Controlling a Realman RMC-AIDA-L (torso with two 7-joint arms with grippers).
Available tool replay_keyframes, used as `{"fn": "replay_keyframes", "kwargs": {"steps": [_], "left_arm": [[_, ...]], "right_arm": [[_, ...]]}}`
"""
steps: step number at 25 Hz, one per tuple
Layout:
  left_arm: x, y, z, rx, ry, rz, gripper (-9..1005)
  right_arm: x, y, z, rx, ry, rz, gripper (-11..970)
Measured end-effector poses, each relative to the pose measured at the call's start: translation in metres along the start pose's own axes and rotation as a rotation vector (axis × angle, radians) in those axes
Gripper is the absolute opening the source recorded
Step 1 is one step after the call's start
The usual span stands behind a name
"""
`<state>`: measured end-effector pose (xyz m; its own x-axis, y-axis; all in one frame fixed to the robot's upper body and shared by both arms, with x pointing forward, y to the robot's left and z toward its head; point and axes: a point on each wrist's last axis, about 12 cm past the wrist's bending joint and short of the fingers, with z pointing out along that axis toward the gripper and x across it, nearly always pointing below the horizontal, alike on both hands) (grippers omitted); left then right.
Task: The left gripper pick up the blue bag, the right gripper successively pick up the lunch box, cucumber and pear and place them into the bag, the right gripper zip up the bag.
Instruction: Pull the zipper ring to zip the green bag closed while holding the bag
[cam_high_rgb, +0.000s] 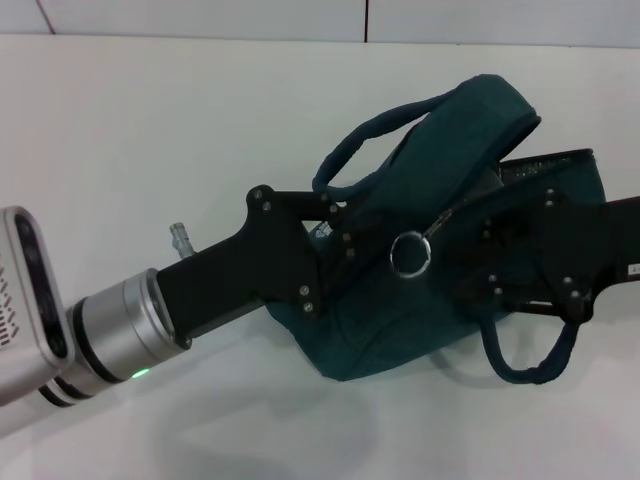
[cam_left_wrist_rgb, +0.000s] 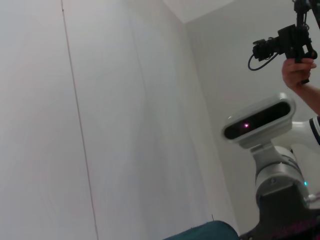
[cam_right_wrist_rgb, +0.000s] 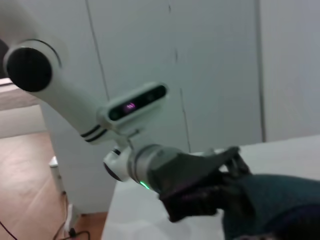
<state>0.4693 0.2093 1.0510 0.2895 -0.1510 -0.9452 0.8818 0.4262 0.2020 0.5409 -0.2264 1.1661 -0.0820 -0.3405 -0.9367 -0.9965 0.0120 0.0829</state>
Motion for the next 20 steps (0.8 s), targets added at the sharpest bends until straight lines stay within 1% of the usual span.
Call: {"fn": "replay_keyframes", "kwargs": {"steps": [5,7,11,14,20], "left_arm": [[-0.003,-0.003,-0.002,0.011,-0.024,0.025,70],[-0.003,-0.003,-0.002,0.01,-0.024,0.03,72],[-0.002,-0.003,0.0,0.014,-0.022,0.028,76],[-0.002,-0.003,-0.002,0.008,-0.019,0.028,79],[-0.002,-0.004,-0.002,0.003,-0.018,0.027,85]], "right_arm": [[0.002,-0.004,0.002,0.027,0.014,0.02,253],[0.002,-0.003,0.007,-0.001,0.02,0.018,253],[0.001,0.0,0.01,-0.032,0.029,0.01,254],[-0.001,0.003,0.006,-0.051,0.016,-0.002,254],[-0.004,0.01,-0.01,-0.08,-0.047,-0.021,254]]}}
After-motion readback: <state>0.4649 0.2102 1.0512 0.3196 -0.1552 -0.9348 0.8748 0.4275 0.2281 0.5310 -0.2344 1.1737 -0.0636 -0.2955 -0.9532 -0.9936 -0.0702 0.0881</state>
